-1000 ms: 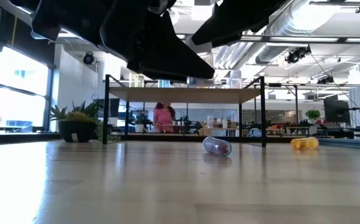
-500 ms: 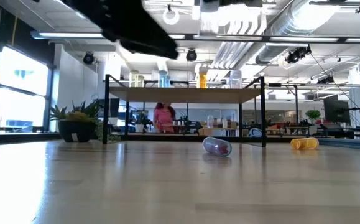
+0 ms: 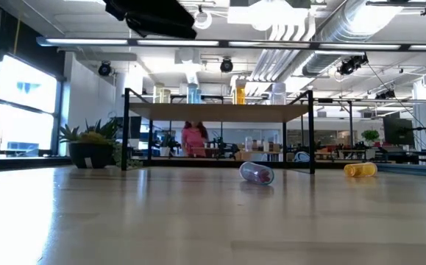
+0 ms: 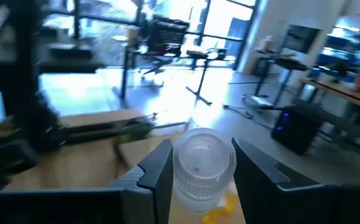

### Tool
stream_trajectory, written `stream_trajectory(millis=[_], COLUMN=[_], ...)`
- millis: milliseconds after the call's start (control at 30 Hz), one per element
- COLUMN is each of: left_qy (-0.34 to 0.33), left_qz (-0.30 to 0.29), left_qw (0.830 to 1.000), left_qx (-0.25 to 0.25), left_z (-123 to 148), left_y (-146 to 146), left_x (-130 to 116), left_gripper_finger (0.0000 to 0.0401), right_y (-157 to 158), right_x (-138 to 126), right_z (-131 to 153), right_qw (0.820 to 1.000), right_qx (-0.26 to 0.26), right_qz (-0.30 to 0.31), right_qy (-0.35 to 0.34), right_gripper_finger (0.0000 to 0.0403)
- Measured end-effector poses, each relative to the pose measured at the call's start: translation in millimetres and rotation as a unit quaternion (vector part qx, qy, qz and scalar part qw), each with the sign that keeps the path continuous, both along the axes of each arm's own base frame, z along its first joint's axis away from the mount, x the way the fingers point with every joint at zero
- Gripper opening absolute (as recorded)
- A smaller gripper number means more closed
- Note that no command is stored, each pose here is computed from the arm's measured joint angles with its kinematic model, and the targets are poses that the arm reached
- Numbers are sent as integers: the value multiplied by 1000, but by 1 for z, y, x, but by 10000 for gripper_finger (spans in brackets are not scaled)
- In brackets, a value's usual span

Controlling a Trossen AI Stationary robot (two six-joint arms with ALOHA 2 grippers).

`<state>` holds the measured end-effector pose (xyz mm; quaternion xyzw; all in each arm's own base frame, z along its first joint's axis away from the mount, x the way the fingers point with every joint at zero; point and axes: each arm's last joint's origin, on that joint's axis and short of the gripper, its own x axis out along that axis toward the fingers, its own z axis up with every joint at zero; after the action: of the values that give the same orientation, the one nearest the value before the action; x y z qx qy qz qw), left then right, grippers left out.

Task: Pick and place medicine bottles onto shelf by color
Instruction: Put the white pill bottle on the shelf aligned with the other white pill bottle

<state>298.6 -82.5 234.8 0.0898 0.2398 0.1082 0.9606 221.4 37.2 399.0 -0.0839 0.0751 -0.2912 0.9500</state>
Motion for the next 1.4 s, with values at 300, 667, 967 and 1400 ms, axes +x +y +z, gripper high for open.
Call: stream_trajectory(millis=[300,667,967,1400], left_qy=[3,21,30,25], left_qz=[11,4,33,32], left_qw=[1000,1000,999,999], left_qx=[16,9,-12,-14], left_z=[9,12,-3,-2], left_y=[-2,-10,-8,-8], left_x=[-12,-26,-32,-32], left_gripper_finger=[239,239,239,239], right_y=[-41,-74,-85,-91], right_x=[-12,-3,-3,12], right_z=[-4,-84,-128,-147], right_qw=[993,982,982,983], right_qx=[46,123,156,139], right_qz=[-112,-140,-96,-101], right_qy=[-2,35,42,64], right_gripper_finger=[119,119,119,119])
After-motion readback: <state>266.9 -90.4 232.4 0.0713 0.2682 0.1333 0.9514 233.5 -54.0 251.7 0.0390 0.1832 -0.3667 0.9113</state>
